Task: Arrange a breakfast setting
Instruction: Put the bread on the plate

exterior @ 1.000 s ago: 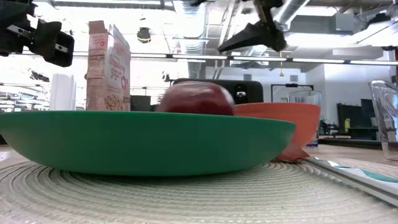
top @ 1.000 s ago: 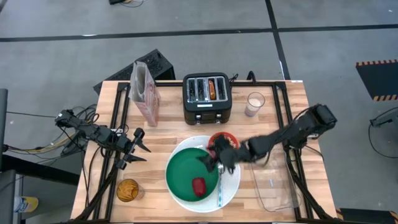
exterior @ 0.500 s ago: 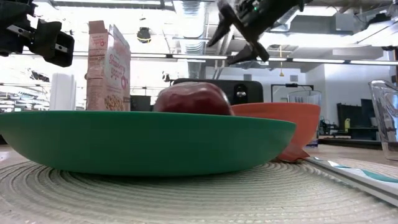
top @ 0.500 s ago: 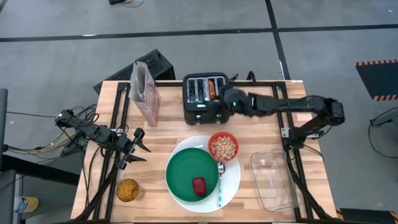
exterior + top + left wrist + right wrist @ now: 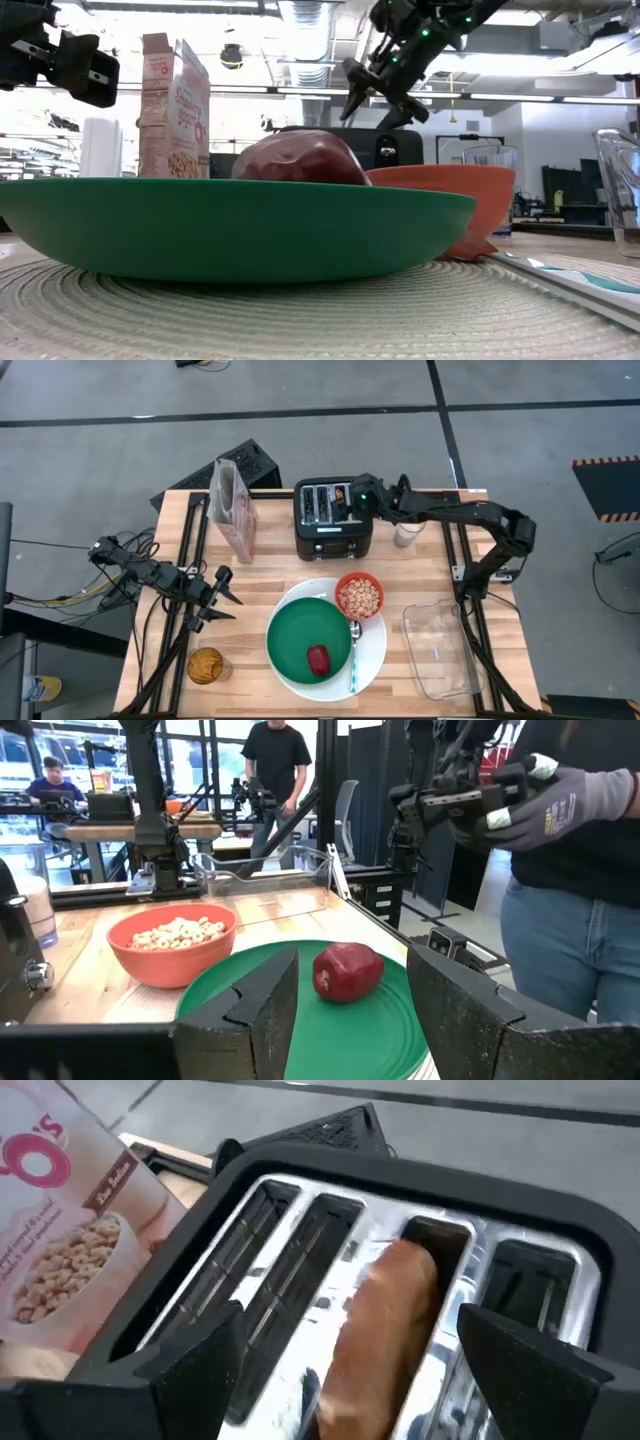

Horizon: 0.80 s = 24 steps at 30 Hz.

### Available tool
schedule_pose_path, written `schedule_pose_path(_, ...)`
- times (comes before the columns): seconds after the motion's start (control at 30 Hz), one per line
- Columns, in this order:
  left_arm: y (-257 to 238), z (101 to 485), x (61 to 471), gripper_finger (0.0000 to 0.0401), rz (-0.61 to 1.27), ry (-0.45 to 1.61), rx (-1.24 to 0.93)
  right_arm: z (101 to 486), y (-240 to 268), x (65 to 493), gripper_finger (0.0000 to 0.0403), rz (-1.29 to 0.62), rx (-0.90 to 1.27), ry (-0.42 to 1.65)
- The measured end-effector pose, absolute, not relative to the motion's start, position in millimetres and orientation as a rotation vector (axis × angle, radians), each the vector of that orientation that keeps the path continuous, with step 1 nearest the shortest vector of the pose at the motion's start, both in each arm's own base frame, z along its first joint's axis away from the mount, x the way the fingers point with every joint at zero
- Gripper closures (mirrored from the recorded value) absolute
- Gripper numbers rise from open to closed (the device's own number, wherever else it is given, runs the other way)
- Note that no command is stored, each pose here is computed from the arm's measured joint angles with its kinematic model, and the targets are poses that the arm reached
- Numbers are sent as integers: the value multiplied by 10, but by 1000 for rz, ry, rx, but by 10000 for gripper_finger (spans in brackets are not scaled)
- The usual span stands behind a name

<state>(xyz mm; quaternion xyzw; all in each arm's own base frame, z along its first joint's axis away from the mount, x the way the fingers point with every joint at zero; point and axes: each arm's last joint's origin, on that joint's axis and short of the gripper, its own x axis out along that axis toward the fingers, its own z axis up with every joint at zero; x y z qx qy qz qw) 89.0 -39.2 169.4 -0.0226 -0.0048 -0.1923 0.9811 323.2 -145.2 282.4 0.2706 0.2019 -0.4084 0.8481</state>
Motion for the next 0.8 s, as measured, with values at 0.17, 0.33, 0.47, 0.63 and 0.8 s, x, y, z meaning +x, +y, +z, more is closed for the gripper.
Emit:
schedule_pose_path(0.17, -392, 1694, 889, 225, -387, -10, -46, 2796, -1553, 3328, 25, -892, 559, 530)
schedule_pose_path(0.33, -392, 1694, 889, 225, -387, -10, -46, 2769, -1654, 3409, 47, -921, 577, 569)
schedule_pose_path(0.47, -392, 1694, 890, 225, -387, -10, -45, 2702, -1705, 3448, 79, -943, 593, 616)
schedule_pose_path(0.63, -392, 1694, 889, 225, -387, -10, -46, 2751, -1700, 3448, 119, -959, 624, 589)
schedule_pose_path(0.8, -392, 1694, 889, 225, -387, -10, -46, 2742, -1703, 3446, 149, -978, 659, 573)
